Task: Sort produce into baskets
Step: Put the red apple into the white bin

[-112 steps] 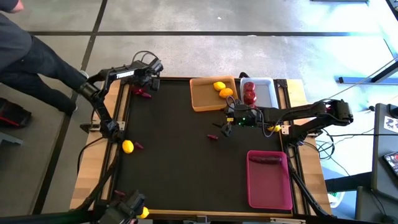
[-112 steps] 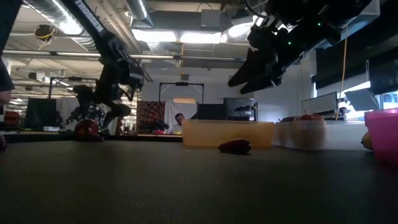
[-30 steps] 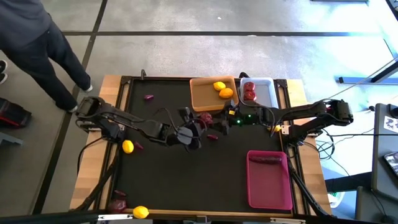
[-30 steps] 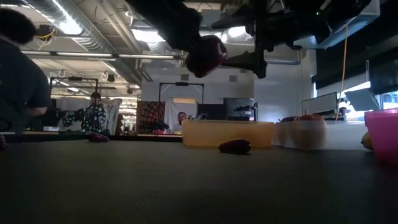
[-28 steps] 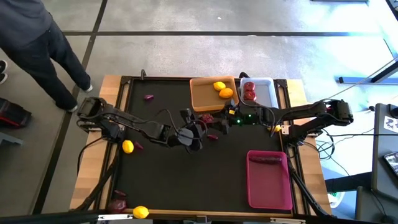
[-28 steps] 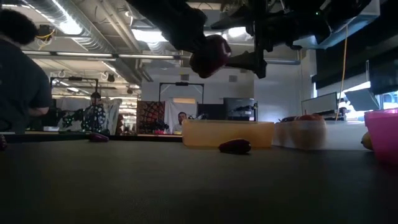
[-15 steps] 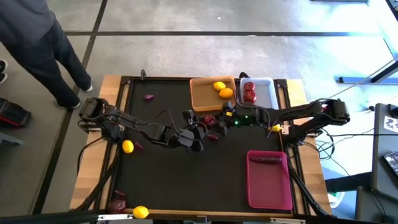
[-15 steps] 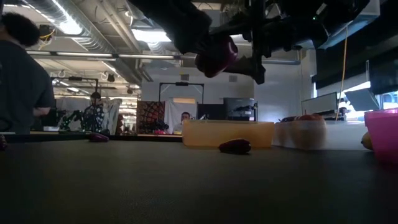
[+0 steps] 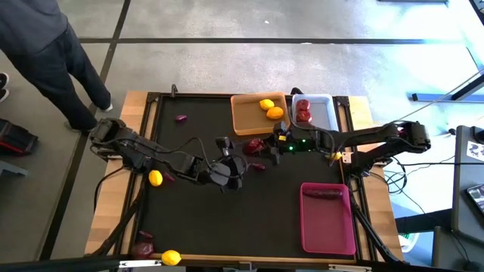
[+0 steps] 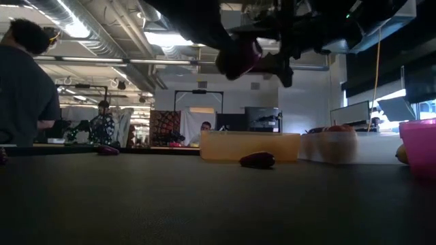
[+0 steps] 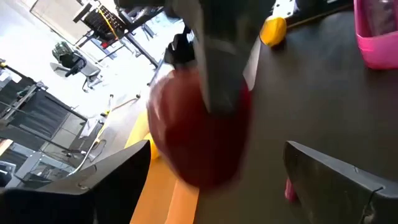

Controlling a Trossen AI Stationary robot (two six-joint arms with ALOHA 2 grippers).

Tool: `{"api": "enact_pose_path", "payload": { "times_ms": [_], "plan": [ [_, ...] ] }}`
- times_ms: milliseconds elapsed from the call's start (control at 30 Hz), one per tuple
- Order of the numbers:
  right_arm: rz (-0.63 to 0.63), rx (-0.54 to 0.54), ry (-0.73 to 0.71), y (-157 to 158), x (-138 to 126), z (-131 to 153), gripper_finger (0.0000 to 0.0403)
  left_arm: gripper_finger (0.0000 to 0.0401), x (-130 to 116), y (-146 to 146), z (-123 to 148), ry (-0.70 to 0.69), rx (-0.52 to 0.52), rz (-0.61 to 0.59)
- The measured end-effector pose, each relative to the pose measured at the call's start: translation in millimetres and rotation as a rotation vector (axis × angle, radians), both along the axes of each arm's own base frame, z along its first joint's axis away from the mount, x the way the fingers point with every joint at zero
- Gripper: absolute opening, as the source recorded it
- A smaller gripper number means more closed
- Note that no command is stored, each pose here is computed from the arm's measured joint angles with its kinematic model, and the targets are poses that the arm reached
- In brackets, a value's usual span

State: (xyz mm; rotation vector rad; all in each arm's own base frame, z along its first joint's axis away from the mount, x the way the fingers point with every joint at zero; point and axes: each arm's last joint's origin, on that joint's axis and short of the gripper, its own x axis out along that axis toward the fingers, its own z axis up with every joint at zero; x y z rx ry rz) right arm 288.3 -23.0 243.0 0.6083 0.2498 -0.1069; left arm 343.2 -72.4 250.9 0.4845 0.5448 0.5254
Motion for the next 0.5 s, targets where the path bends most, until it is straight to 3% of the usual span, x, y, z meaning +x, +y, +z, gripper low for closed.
{"api": "enact_pose_path", "payload": {
  "times_ms": [200, 500],
  "plan": [
    [-0.09, -0.08, 0.049, -6.7, -25.5, 18.2, 0.0223, 0.0359, -24.9, -13.6, 9.1, 0.025, -0.05, 0.027],
    [-0.311, -0.14, 0.264, -40.7, -83.1, 29.3, 0.0229, 0.0356, -46.9, -21.0, -11.5, 0.122, -0.158, 0.137]
  ]
}}
